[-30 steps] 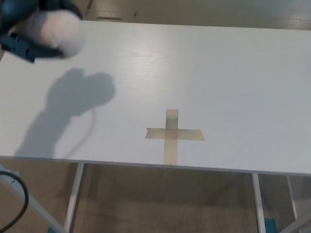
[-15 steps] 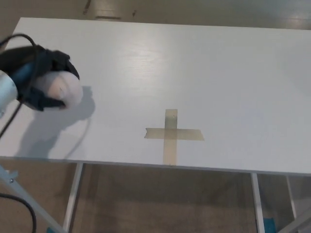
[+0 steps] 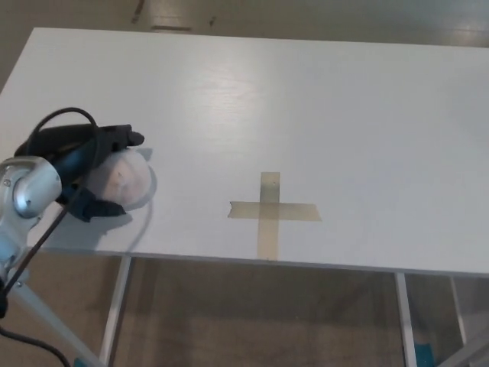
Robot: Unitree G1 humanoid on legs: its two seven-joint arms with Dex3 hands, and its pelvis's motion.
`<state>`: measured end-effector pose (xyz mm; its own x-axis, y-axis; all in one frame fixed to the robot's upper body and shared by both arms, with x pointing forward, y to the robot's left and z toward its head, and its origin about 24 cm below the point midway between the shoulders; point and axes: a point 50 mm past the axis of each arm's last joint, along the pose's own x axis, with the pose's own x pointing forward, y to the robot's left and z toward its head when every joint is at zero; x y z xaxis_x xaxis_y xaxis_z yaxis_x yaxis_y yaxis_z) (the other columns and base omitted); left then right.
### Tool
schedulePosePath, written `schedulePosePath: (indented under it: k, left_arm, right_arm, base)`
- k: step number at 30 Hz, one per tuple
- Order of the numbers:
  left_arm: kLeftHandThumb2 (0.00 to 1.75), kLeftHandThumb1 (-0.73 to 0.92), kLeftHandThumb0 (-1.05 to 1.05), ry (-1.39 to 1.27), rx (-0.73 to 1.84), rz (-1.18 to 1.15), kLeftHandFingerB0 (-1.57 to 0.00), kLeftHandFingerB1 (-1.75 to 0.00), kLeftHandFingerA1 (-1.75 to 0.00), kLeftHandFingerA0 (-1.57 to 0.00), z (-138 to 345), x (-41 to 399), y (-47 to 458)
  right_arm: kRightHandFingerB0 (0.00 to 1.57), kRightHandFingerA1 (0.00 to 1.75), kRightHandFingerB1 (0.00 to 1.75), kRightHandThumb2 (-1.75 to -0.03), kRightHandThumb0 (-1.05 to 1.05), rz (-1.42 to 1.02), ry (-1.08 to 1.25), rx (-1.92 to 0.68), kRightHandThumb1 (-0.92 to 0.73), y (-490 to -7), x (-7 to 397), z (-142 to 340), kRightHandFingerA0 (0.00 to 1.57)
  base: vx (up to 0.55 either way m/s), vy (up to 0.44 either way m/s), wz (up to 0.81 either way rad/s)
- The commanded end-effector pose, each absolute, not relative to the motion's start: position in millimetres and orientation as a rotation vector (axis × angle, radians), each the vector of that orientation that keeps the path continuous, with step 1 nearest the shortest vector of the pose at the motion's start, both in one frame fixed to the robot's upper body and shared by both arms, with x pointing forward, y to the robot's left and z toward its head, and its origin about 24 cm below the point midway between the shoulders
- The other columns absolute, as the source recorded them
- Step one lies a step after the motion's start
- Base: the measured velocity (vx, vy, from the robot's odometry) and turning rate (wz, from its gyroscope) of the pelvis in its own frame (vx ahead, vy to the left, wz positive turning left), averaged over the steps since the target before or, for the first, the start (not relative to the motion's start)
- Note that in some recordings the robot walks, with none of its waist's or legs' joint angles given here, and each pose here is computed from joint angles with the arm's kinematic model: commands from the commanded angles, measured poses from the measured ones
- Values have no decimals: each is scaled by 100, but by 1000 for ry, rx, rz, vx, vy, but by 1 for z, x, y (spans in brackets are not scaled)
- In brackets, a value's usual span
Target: Use the left hand to take the pink dumpling toy on a person's hand and put it on the desk.
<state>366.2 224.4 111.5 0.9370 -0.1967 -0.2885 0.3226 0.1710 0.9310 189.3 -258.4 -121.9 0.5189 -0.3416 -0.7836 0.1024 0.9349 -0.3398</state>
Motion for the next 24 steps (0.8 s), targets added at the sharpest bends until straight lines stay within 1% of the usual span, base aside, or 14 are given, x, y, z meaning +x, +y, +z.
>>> schedulePosePath:
  k: [1, 4, 5, 7, 13, 15, 16, 19, 21, 23, 24]
  left_arm:
    - [59, 47, -88, 310, 1364, -431, 0, -14, 0, 0, 102, 361, 233]
    - [58, 48, -89, 324, 1351, -434, 0, -10, 0, 0, 107, 361, 234]
    - [63, 45, -89, 327, 1343, -432, 0, -9, 0, 0, 110, 361, 235]
    - [65, 44, -90, 331, 1335, -428, 0, -6, 0, 0, 114, 361, 235]
    - [66, 45, -93, 285, 1322, -412, 0, -5, 0, 0, 140, 361, 233]
    - [66, 45, -93, 206, 1318, -394, 0, -5, 0, 0, 171, 359, 230]
    - [66, 45, -93, 206, 1318, -394, 0, -5, 0, 0, 171, 359, 230]
    - [67, 46, -95, 66, 1316, -363, 0, -5, 0, 0, 219, 349, 222]
    - [68, 46, -97, -95, 1333, -330, 0, -4, 0, 0, 258, 336, 216]
    - [70, 48, -99, -200, 1332, -308, 0, -4, 0, 0, 278, 326, 214]
    - [59, 63, -105, -251, 1328, -297, 0, 0, 0, 0, 287, 321, 212]
  right_arm:
    - [55, 48, 43, -59, -18, -273, 1003, -248, -65, -260, 187, -123, 74]
    - [55, 48, 43, -59, -18, -275, 1003, -247, -65, -260, 188, -122, 74]
    - [55, 48, 43, -59, -18, -275, 1003, -246, -65, -260, 188, -122, 74]
    - [55, 48, 43, -59, -18, -276, 1004, -245, -65, -260, 188, -122, 74]
    - [55, 48, 43, -59, -18, -273, 1003, -249, -65, -260, 188, -122, 74]
    - [55, 49, 43, -59, -18, -273, 1003, -249, -65, -260, 187, -123, 75]
    - [55, 49, 43, -59, -18, -273, 1003, -249, -65, -260, 187, -123, 75]
    - [55, 49, 43, -59, -18, -273, 1000, -249, -65, -261, 189, -122, 75]
    - [54, 49, 42, -59, -18, -274, 999, -251, -65, -261, 190, -121, 75]
    - [54, 49, 42, -59, -18, -279, 1001, -247, -65, -262, 189, -121, 75]
    - [55, 49, 42, -58, -18, -281, 1002, -247, -64, -263, 188, -121, 76]
  base:
    - [0, 0, 0]
    - [0, 0, 0]
    - [0, 0, 0]
    - [0, 0, 0]
    - [0, 0, 0]
    - [0, 0, 0]
    - [0, 0, 0]
    - [0, 0, 0]
    - [0, 0, 0]
    - [0, 0, 0]
    - [0, 0, 0]
